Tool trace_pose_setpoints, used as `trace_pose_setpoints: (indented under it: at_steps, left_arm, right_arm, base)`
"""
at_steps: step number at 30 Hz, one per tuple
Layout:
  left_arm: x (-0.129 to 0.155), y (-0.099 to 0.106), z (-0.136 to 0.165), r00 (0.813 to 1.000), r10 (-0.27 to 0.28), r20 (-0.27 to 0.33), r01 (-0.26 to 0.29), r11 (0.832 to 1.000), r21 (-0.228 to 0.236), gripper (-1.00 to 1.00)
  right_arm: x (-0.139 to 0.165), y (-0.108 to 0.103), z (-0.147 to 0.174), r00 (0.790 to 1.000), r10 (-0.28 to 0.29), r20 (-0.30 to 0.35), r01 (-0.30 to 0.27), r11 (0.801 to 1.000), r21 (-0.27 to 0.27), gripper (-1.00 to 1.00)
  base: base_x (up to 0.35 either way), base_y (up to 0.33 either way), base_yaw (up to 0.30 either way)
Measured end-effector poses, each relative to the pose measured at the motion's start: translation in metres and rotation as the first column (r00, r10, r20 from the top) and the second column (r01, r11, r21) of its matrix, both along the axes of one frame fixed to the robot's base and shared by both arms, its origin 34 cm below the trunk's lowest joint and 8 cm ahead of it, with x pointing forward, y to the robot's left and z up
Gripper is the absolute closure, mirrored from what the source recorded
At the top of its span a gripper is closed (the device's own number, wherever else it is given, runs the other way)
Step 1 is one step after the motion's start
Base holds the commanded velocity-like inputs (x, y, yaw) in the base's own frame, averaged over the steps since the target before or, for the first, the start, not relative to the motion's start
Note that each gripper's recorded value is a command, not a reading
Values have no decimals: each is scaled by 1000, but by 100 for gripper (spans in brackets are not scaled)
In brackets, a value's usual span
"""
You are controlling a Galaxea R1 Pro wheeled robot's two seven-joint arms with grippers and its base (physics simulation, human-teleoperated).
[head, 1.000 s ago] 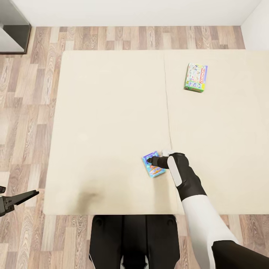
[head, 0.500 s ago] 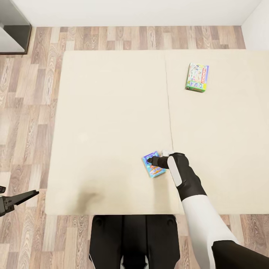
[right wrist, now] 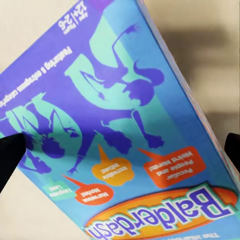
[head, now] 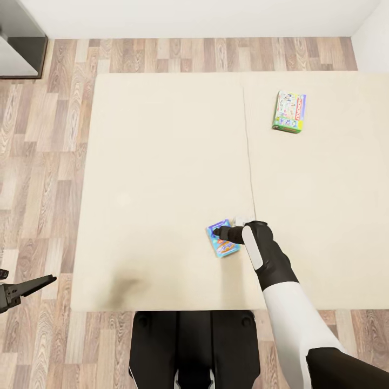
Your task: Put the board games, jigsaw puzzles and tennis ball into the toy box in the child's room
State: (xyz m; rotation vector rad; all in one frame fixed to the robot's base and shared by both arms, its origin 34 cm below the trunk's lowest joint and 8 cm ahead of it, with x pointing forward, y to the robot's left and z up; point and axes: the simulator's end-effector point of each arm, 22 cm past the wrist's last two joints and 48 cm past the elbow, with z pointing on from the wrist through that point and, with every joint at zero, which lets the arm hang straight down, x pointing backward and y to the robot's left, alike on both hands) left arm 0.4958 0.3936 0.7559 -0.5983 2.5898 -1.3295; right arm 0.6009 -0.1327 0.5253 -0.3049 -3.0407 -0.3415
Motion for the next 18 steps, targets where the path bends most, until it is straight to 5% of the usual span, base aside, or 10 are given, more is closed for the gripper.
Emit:
trace_pose_setpoints:
  at_steps: [18]
  left_arm:
    - [0, 0, 0, 1000, 0, 0, 0, 1000, -1, -100]
  right_arm:
    - [-2, 2, -1, 1000, -5, -5, 5, 1000, 7, -100]
  base:
    - [0, 46, 0]
